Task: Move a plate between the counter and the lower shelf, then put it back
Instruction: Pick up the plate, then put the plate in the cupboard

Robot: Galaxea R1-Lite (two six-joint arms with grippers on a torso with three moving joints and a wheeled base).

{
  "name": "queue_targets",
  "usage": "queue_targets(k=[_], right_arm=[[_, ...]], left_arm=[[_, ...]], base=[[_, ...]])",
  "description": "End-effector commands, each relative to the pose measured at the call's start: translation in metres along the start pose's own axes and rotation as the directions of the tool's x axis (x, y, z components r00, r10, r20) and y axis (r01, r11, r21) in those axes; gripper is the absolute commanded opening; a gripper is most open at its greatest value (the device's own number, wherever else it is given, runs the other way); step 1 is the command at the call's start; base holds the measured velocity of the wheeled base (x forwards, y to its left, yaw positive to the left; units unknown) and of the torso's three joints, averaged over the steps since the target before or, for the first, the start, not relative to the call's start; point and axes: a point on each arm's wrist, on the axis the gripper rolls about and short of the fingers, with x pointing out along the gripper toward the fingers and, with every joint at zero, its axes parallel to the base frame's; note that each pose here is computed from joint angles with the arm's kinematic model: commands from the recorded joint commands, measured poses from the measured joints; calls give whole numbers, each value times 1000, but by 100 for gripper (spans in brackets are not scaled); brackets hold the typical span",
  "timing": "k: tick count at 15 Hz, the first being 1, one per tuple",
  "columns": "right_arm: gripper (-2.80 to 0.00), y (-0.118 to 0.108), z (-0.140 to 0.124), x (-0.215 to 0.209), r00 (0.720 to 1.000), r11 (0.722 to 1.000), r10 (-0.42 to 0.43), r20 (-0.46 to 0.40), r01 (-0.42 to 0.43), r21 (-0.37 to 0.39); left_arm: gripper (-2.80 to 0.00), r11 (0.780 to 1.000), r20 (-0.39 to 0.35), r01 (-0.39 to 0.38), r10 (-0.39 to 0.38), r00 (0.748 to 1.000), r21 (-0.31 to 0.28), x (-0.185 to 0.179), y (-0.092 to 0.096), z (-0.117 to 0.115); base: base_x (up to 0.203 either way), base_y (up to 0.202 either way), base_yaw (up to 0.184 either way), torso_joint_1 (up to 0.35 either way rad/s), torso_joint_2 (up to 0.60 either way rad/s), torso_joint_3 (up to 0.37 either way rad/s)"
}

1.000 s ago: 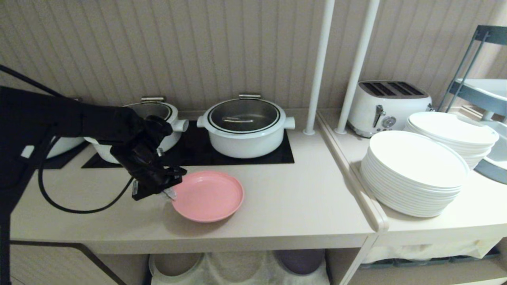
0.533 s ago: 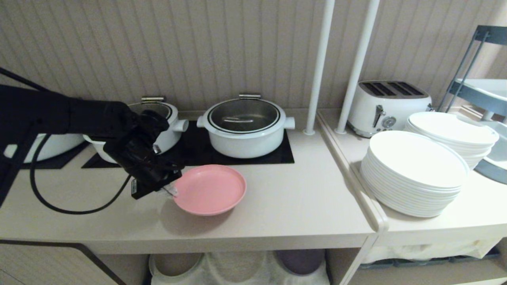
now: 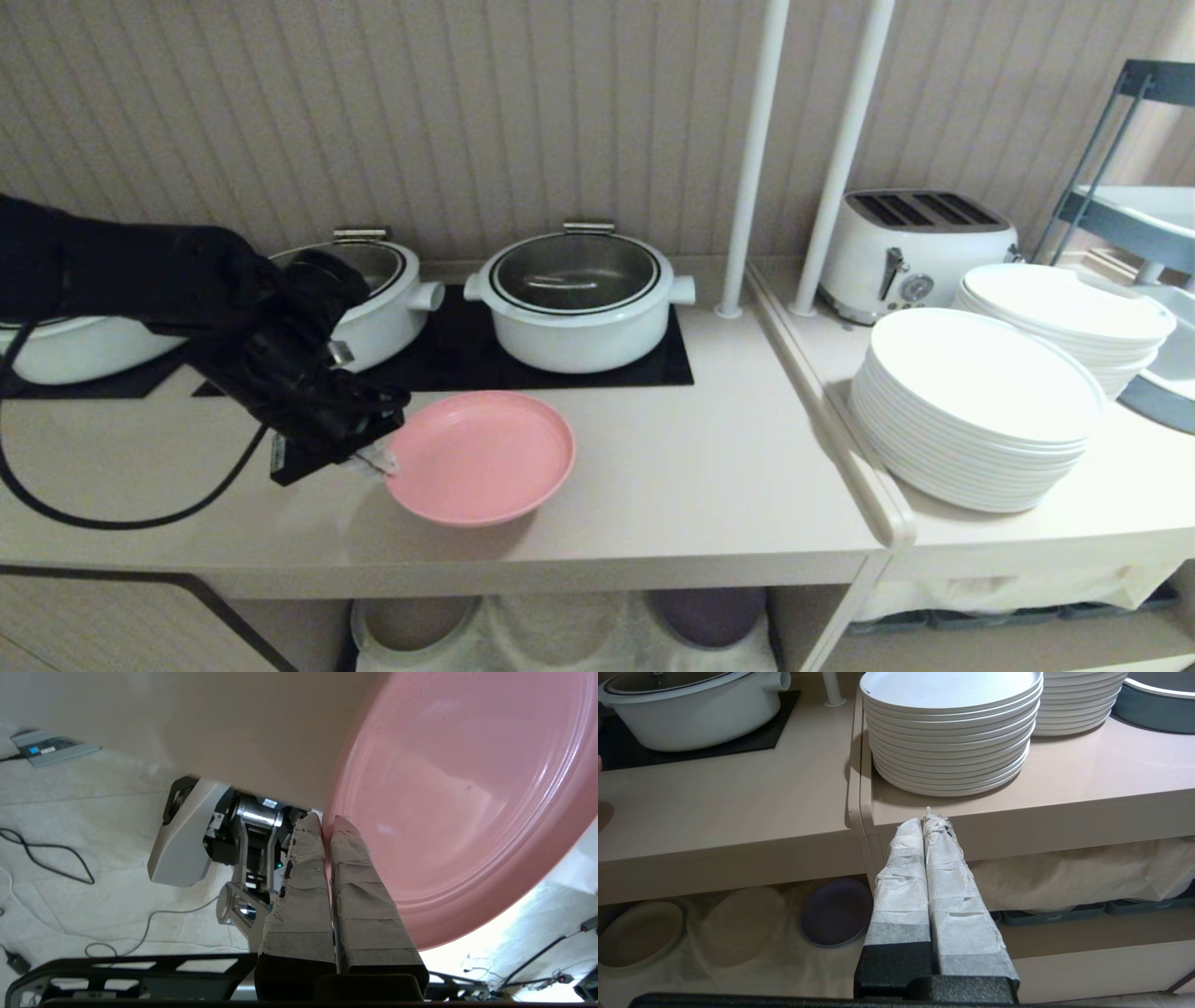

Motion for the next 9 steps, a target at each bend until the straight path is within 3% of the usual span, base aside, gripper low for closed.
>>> queue_targets(k=[1,9], right_arm=[[-280,0,0,0,1000,1000,0,1,0,0],[-280,0,0,0,1000,1000,0,1,0,0]], left_arm=[[-280,1000,31,25,-25,999,14,-21,1,-13],[-280,997,46,50,-52,998,54,-63,31,-80]], base=[[0,0,0,0,0,0],[0,0,0,0,0,0]])
